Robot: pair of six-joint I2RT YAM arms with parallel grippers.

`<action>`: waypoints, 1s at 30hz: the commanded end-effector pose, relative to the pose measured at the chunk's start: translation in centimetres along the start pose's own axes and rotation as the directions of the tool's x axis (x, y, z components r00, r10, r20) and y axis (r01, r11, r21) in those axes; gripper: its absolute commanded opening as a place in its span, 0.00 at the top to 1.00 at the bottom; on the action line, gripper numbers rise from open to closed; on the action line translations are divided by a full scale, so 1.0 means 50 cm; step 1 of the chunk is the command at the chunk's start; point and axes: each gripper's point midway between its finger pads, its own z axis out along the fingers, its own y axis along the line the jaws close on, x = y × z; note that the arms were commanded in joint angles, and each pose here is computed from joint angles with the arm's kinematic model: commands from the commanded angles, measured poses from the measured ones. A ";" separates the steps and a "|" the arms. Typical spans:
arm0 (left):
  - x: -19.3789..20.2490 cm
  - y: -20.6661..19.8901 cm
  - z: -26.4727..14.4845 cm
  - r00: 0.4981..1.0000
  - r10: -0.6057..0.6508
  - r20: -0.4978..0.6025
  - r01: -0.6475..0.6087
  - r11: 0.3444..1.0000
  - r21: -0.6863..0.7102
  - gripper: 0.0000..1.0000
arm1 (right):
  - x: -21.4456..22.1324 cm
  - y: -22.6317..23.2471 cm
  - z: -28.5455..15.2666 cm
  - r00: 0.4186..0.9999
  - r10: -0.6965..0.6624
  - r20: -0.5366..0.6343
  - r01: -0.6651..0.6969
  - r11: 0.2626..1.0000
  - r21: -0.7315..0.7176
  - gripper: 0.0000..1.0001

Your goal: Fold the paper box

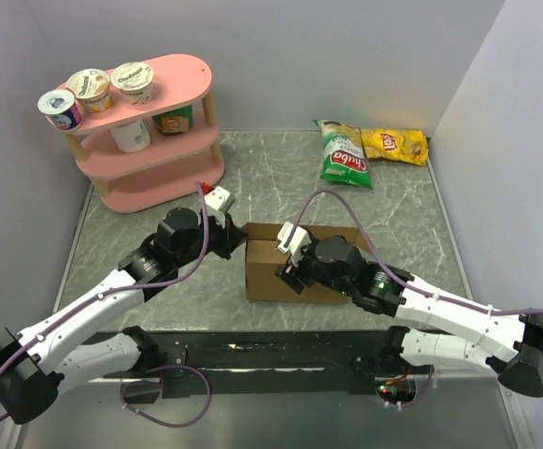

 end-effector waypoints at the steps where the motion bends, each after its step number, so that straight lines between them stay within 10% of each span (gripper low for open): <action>1: -0.038 -0.016 -0.007 0.998 0.019 0.063 -0.021 0.999 0.025 0.99 | 0.024 0.024 0.013 0.999 0.018 -0.030 -0.020 0.999 -0.044 0.27; 30: 0.027 -0.036 0.016 0.955 -0.296 0.034 0.298 0.952 -0.077 0.99 | 0.079 0.058 0.014 0.998 0.054 -0.039 -0.053 0.998 0.035 0.34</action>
